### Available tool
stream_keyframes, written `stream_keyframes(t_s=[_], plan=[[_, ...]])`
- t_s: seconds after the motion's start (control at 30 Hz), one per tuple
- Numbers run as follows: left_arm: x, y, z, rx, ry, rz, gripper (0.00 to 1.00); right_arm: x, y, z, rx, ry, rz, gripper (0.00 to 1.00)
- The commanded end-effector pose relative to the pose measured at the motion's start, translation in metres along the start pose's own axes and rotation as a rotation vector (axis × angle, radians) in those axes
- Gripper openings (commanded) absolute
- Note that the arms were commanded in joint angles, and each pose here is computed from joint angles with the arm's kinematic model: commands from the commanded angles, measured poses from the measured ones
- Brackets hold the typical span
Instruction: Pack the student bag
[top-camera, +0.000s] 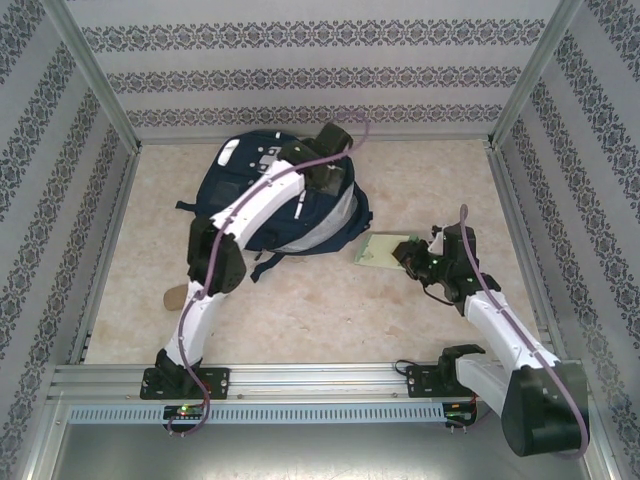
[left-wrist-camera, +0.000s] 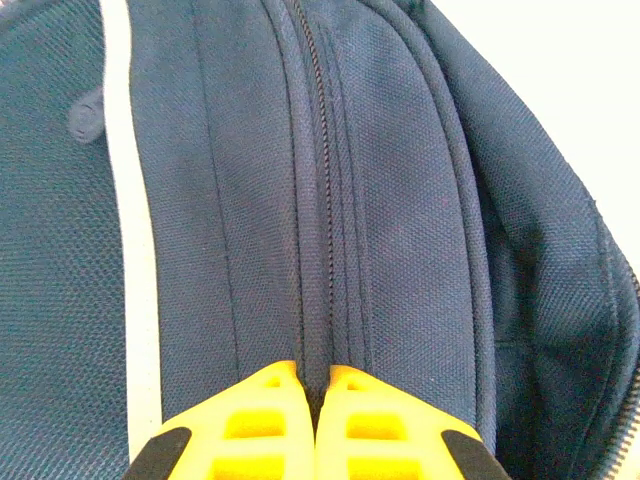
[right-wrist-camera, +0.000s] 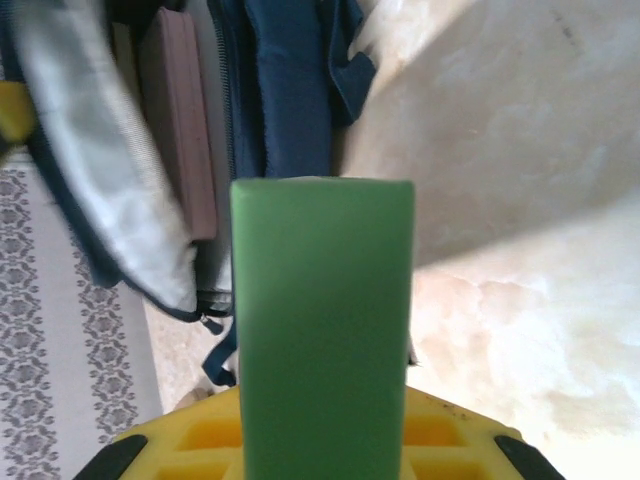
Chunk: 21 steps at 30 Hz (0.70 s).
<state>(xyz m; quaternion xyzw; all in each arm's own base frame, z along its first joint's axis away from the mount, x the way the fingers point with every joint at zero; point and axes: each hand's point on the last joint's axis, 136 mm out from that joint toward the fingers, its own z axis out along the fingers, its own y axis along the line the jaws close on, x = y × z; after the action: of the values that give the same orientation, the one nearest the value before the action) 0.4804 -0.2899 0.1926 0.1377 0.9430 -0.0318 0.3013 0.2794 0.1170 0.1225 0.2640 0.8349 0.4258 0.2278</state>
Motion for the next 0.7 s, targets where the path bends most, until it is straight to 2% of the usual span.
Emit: stream_keyframes(t_s=[0.0,0.13,0.23,0.5,0.67], plan=[[-0.030,-0.009,-0.064,0.147,-0.118,-0.027,0.00,-0.019,0.063,-0.001,-0.209,-0.025,-0.068,0.00],[-0.041,-0.003,-0.088,0.331,-0.142,-0.139,0.00,-0.026,0.095,0.008,-0.287,-0.019,-0.097,0.00],[-0.049,0.000,-0.104,0.431,-0.166,-0.172,0.00,-0.031,0.108,0.021,-0.313,-0.005,-0.101,0.00],[-0.062,0.000,-0.135,0.580,-0.199,-0.219,0.00,-0.039,0.141,0.070,-0.335,-0.001,-0.121,0.00],[-0.074,0.004,-0.152,0.671,-0.226,-0.269,0.00,-0.042,0.160,0.118,-0.364,0.029,-0.101,0.00]])
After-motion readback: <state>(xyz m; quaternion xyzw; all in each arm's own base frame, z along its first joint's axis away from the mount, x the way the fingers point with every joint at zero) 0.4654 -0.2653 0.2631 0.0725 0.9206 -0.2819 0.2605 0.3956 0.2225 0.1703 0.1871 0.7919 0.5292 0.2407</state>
